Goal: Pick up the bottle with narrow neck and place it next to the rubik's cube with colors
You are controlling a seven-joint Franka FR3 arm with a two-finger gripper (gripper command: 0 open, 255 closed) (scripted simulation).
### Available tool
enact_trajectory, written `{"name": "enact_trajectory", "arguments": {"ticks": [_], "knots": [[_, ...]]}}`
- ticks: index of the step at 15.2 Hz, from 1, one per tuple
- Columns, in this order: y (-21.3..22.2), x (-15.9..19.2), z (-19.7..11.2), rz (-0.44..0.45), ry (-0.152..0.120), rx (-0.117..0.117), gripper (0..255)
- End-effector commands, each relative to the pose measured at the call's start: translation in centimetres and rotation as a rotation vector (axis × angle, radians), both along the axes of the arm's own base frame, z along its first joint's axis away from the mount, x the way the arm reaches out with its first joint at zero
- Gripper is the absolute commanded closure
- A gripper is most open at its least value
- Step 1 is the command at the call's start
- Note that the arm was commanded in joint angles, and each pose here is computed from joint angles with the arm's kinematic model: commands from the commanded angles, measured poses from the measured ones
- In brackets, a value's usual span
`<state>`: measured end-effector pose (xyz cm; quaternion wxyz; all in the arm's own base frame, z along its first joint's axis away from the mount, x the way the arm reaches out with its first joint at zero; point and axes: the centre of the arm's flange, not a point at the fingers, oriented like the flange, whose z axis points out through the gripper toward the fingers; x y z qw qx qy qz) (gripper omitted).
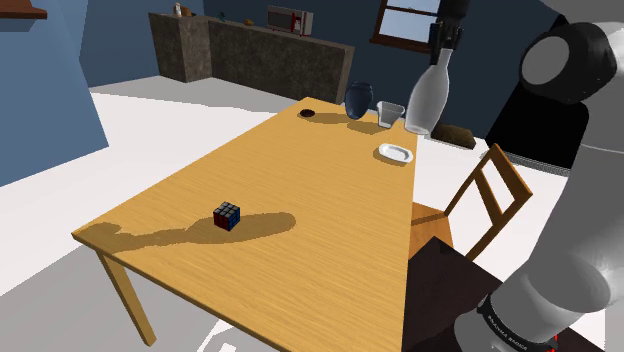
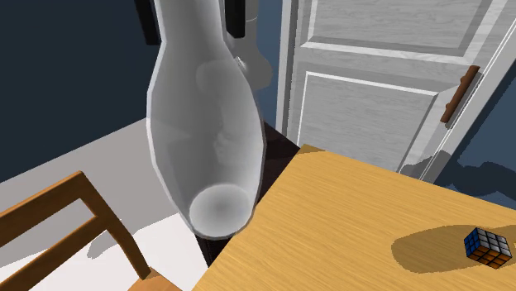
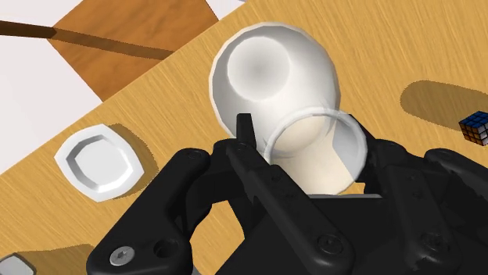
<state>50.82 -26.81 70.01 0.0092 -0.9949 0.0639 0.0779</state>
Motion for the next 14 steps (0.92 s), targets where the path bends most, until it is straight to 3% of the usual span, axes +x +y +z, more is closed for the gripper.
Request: {"name": "enact_trajectory", "arguments": {"ticks": [1, 14], "knots": [[0.0, 0.0, 0.8, 0.000, 0.000, 0.000, 255], [15.8, 2.5, -5.4, 0.000, 0.000, 0.000, 255]]}}
